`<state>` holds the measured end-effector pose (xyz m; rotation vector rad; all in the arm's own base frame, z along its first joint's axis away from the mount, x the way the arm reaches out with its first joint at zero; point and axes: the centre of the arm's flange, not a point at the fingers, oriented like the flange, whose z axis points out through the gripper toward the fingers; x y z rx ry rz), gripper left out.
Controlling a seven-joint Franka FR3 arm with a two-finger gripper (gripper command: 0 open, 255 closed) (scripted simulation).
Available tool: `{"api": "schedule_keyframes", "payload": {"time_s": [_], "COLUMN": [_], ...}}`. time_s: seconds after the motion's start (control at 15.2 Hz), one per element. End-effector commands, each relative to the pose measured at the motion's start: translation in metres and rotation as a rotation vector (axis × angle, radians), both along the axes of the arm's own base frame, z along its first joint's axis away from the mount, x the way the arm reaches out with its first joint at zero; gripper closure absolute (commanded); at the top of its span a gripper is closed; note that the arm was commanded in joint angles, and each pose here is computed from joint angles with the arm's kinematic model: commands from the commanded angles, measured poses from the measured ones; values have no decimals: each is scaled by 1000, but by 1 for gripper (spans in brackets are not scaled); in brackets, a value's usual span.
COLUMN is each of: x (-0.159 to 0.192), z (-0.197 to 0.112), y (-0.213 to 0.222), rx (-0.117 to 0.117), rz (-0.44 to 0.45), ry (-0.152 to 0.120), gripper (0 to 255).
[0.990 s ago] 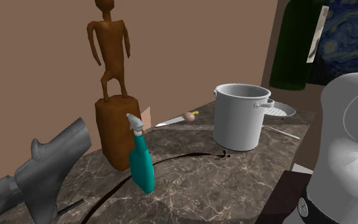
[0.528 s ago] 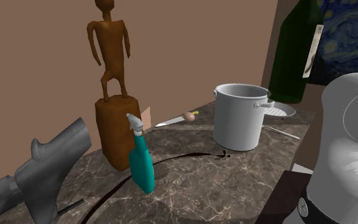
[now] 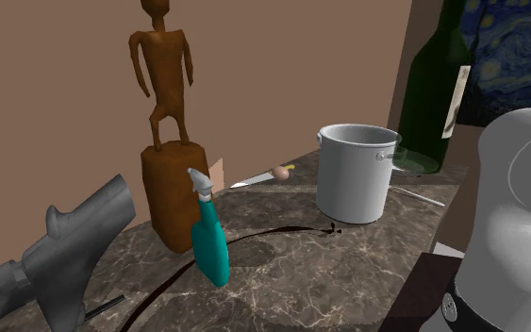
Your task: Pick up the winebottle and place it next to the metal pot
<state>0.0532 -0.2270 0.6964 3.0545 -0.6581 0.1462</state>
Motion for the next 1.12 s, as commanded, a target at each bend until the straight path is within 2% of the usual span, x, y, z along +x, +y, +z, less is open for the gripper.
{"api": "schedule_keyframes", "payload": {"time_s": [0.0, 1.06], "x": [0, 0], "z": [-11, -96], "y": [0, 0], "rx": [0, 0], "rz": [0, 0], "ry": [0, 0], "gripper": [255, 255]}}
